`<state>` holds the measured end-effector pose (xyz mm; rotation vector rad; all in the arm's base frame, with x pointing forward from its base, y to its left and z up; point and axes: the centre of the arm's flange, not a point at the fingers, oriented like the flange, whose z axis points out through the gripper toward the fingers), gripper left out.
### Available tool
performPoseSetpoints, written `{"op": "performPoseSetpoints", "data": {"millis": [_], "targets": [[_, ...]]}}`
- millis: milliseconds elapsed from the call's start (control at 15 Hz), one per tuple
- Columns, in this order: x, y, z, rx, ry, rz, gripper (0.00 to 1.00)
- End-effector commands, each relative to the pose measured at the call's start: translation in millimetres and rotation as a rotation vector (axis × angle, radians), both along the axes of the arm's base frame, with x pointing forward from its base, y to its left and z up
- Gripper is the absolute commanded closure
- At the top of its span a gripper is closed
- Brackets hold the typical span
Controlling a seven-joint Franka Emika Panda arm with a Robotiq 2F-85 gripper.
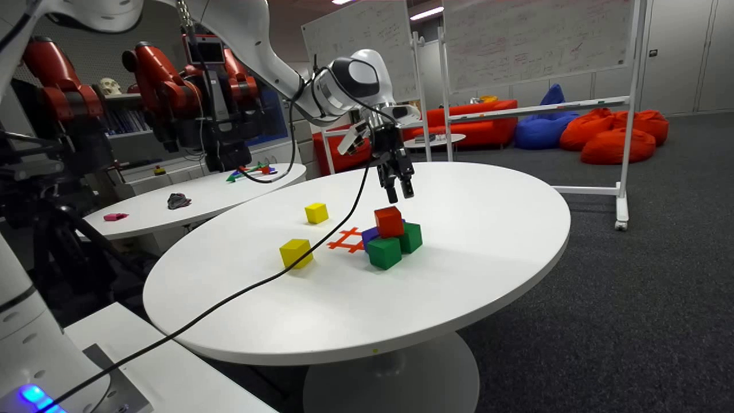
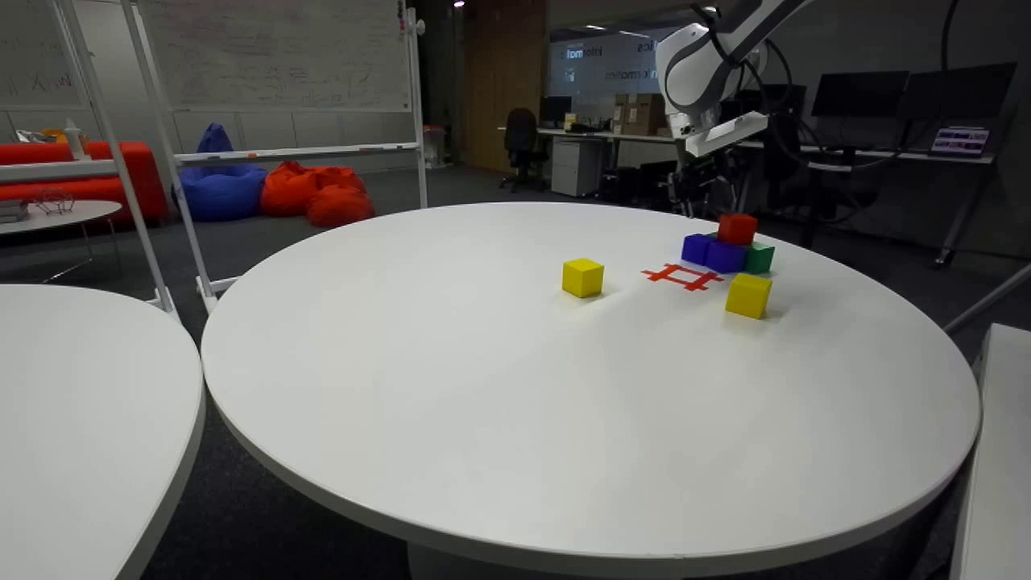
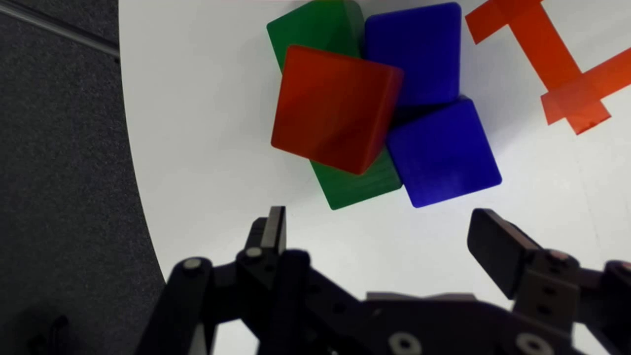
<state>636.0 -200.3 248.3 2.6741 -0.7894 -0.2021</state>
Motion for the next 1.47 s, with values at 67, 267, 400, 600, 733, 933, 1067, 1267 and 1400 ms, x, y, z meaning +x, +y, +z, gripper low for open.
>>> {"op": "performPoseSetpoints", "data": {"millis": [67, 267, 400, 600, 733, 933, 1067, 1267, 1400], "targets": [[0, 0, 0, 0.000, 0.000, 0.000, 0.00], [0, 12, 0, 0.088, -0.003, 0.098, 0.00], [1, 24, -2, 0.127, 0.025, 0.191, 0.00], [5, 32, -7, 0.158, 0.049, 0.279, 0.00], [5, 33, -9, 0.145, 0.055, 0.316, 0.00], [10, 38, -8, 0.131, 0.057, 0.289, 0.00], [9, 37, -8, 0.133, 0.058, 0.291, 0.00], [9, 36, -9, 0.128, 0.059, 0.285, 0.00], [7, 31, -11, 0.113, 0.067, 0.277, 0.00]]}}
